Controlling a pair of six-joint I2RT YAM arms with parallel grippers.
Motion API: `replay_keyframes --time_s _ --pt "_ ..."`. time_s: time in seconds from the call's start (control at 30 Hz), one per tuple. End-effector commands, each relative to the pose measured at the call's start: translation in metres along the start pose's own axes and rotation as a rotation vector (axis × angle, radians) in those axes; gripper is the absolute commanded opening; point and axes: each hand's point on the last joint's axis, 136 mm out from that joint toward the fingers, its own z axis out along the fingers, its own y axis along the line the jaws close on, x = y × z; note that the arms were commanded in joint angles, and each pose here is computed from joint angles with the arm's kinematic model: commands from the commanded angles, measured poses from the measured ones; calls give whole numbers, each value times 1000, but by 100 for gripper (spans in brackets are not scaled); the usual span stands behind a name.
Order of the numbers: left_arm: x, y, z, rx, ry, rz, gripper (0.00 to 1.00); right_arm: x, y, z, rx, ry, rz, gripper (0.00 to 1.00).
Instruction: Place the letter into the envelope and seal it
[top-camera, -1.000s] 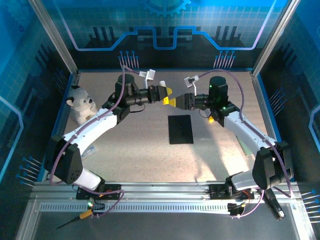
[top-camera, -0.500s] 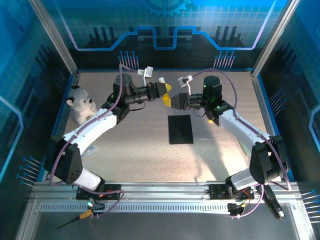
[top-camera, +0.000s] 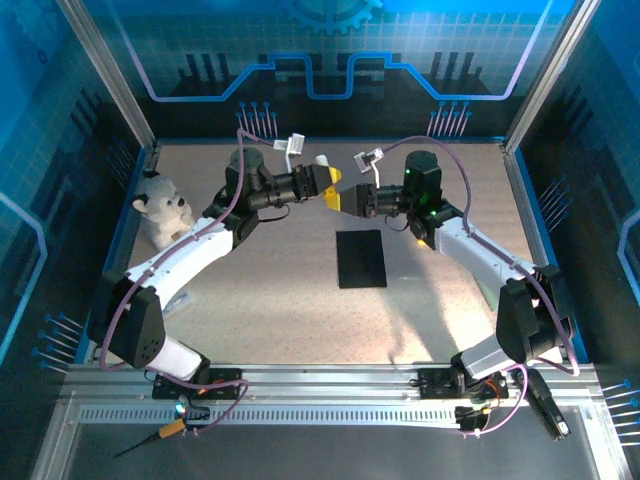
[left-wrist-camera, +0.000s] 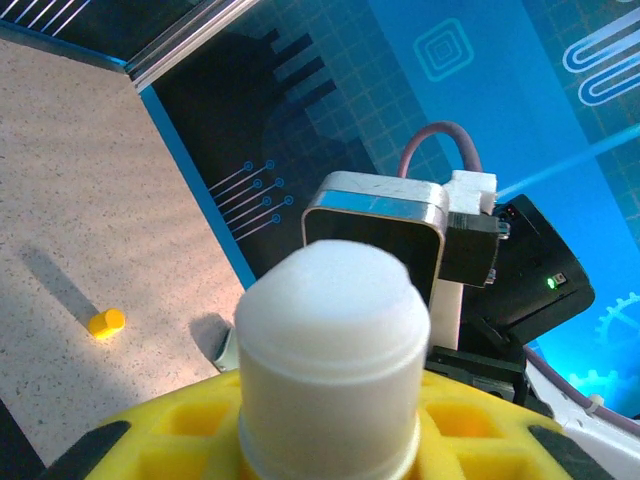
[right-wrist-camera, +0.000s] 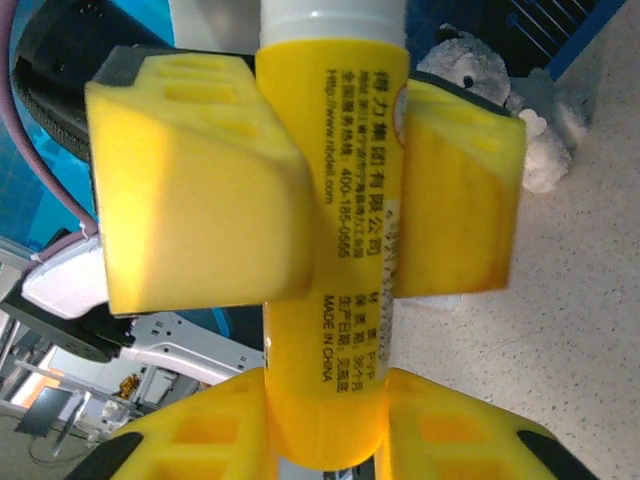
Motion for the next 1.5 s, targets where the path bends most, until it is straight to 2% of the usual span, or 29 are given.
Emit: replay_keyframes --time_s 0.0,0.17,0.33,0.57,0.73,0.83,0.93,1.0,1.13,1.2,1.33,1.47 --pt "-8 -2 0 8 -28 18 0 -3 14 6 -38 14 -49 20" --pt "-7 5 -1 -30 -36 6 0 -5 12 8 38 -7 -72 19" --pt "-4 17 -4 -154 -72 -33 0 -4 6 19 239 -15 -149 18" --pt "10 8 1 -309 -117 -53 0 -4 -5 44 516 -70 -281 18" --pt "12 8 3 -327 -169 -136 0 0 -15 61 668 -112 -381 18" --pt "12 7 3 -319 -183 -151 0 2 -19 70 704 -139 -409 18" --pt "11 5 2 -318 -183 -146 0 2 -21 74 695 -162 -396 19" --pt "11 4 0 -327 -181 -127 0 2 -19 73 684 -157 -390 24" --pt "3 6 -10 -332 -187 -107 0 1 -10 60 556 -114 -294 43" --pt "-1 9 -16 -328 -186 -103 0 0 -2 46 446 -83 -204 49" --pt "-10 11 -33 -306 -186 -72 0 -8 18 -13 270 -100 -39 59" --pt "-18 5 -41 -223 -165 -37 0 -18 35 -58 80 -137 52 63"
